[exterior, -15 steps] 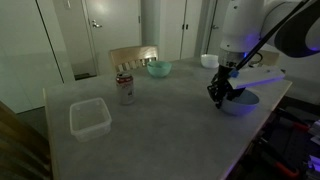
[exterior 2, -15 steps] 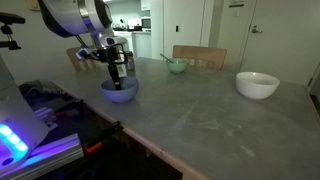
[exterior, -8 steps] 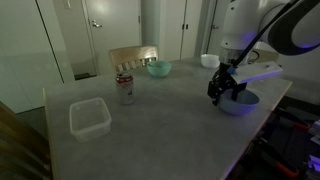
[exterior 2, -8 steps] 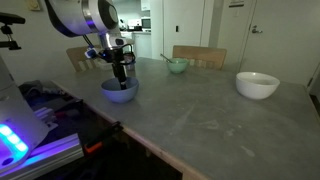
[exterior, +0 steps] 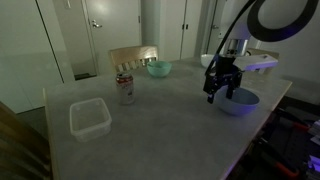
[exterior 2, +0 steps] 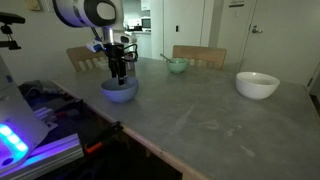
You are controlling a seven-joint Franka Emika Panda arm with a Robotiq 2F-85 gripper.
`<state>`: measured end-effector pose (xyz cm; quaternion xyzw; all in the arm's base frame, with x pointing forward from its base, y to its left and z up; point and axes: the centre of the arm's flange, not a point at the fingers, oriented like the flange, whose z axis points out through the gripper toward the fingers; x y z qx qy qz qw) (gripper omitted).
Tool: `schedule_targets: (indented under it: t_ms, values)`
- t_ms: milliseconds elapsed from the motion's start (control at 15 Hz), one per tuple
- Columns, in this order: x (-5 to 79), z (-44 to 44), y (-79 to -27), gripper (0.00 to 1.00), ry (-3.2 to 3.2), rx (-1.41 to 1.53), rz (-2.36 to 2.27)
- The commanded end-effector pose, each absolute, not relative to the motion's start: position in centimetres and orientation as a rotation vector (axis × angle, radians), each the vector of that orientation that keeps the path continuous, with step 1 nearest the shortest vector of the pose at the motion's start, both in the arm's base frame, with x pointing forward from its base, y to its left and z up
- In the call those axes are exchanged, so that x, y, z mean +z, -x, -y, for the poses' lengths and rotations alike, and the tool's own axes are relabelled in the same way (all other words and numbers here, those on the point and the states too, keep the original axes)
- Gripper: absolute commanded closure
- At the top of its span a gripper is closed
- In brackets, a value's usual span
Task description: Move the bowl from right to left
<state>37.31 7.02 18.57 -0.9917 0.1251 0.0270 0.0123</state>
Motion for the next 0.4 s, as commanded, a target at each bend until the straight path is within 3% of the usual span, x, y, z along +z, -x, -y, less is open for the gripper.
schedule_targets:
  t_ms: [0, 333]
  values:
    - [25.9, -5.5, -34.3, 0.0, 3.104, 0.102, -0.288]
    - [31.5, -4.5, -34.0, 0.0, 3.13, 0.096, -0.152]
